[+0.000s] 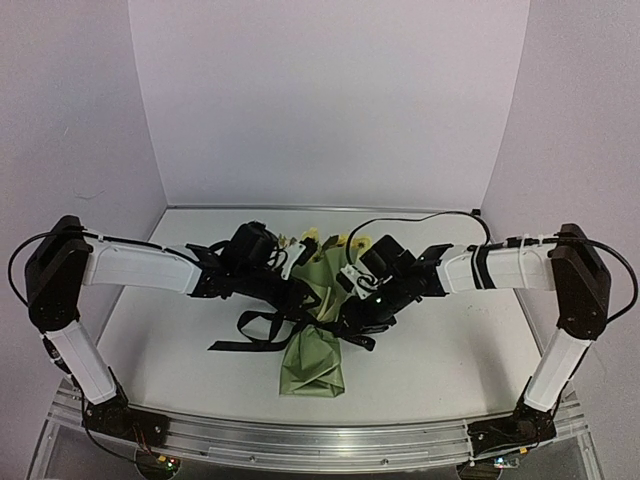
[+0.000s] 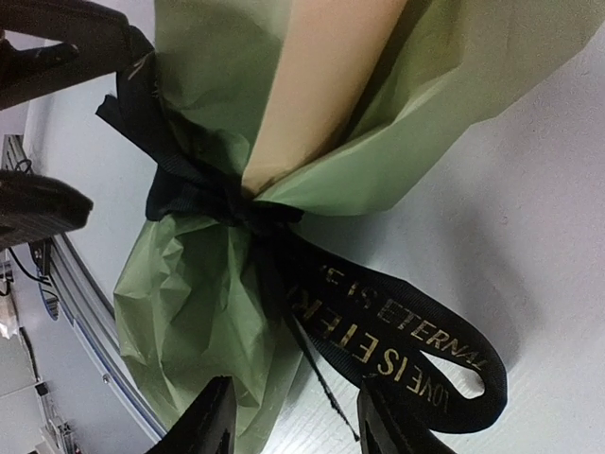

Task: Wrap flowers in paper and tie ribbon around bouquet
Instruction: Flatten the half-tied ribbon on the folded bouquet, then adjust the ribbon on the folded bouquet.

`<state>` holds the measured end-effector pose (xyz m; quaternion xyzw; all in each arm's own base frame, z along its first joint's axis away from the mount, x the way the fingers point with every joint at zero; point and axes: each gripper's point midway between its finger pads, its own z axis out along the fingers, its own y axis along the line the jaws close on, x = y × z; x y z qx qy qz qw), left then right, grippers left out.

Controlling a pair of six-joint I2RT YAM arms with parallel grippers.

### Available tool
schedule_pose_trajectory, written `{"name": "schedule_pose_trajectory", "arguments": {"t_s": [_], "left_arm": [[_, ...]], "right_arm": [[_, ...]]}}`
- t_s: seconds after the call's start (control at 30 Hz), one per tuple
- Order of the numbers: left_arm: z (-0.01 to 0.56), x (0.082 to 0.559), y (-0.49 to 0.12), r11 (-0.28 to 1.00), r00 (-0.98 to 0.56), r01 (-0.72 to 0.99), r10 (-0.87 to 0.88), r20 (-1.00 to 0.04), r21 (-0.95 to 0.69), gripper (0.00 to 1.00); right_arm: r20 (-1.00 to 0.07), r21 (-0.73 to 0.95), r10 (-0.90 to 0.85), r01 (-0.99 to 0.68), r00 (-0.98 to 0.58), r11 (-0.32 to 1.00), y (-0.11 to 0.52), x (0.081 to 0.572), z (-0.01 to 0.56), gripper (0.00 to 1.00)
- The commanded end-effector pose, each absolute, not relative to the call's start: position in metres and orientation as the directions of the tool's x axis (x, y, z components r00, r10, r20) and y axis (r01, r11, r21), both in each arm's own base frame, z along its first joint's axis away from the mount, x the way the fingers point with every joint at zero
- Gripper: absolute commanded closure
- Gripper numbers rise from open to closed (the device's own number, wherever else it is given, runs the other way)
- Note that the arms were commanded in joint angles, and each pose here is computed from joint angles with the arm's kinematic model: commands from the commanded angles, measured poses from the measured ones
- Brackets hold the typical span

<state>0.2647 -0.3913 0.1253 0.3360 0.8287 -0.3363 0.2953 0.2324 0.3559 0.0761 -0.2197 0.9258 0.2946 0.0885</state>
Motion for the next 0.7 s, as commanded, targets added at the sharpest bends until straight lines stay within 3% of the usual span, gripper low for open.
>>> {"name": "schedule_pose_trajectory", "arguments": {"t_s": [0.0,0.17,0.3,0.43,0.67], "left_arm": [[0.144,0.269,-0.417,0.462,-0.531,0.816,0.362,-0.766,-0.347,0.61],[0.13,0.261,-0.424,0.421,-0.539,0.828,0.416,-0.732,-0.371,0.72],[0.119,0.251,-0.429,0.402,-0.54,0.834,0.448,-0.713,-0.379,0.77],[0.107,0.241,-0.428,0.396,-0.55,0.831,0.476,-0.686,-0.391,0.88],[0.077,0.24,-0.416,0.464,-0.569,0.815,0.526,-0.632,-0.347,0.97]], "right_arm": [[-0.336,0.531,-0.313,-0.454,-0.888,0.716,0.371,0.247,0.083,0.6],[-0.347,0.527,-0.291,-0.442,-0.892,0.726,0.371,0.252,0.082,0.78],[-0.354,0.529,-0.28,-0.438,-0.892,0.727,0.371,0.254,0.084,0.99],[-0.357,0.525,-0.266,-0.428,-0.895,0.735,0.369,0.255,0.085,1.0],[-0.367,0.506,-0.229,-0.4,-0.902,0.764,0.361,0.257,0.087,1.0]]}}
